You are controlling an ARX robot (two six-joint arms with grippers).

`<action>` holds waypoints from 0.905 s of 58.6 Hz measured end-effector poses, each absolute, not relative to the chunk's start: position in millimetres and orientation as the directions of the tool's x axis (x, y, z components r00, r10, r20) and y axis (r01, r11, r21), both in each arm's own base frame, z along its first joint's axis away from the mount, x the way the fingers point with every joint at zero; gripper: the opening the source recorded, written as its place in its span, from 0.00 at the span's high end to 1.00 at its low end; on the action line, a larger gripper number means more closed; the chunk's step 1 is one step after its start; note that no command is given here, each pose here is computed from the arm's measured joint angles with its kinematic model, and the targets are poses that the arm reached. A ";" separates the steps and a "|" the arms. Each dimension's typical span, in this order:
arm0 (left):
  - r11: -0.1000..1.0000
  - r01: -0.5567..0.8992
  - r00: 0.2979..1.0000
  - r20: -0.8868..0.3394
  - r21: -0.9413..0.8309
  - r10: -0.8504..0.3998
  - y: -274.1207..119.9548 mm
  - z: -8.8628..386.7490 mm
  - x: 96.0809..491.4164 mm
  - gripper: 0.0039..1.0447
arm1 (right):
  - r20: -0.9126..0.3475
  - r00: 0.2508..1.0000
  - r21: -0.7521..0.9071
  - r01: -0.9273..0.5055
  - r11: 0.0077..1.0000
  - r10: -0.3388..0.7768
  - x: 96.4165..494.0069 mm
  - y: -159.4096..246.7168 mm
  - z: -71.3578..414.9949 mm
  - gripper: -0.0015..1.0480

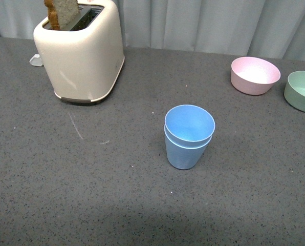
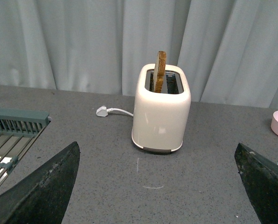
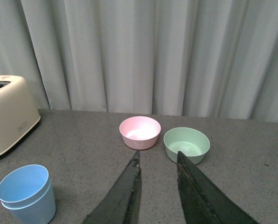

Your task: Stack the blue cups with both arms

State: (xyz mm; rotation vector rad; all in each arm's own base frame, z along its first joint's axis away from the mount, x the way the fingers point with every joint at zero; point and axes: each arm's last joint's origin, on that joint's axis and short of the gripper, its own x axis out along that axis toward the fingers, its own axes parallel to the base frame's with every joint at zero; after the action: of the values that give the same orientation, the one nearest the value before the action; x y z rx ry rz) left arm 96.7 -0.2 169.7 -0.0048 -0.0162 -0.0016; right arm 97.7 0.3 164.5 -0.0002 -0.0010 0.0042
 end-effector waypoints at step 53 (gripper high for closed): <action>1.000 0.002 1.000 0.016 -0.005 -0.002 -0.2 169.7 96.7 0.06 | 0.001 1.000 0.001 -0.004 1.000 0.004 97.7 0.3 164.5 0.09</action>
State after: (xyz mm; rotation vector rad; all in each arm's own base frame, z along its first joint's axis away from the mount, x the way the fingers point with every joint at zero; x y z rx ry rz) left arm 96.7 -0.2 169.7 -0.0048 -0.0162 -0.0016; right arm 97.7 0.3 164.5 0.0006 -0.0013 0.0038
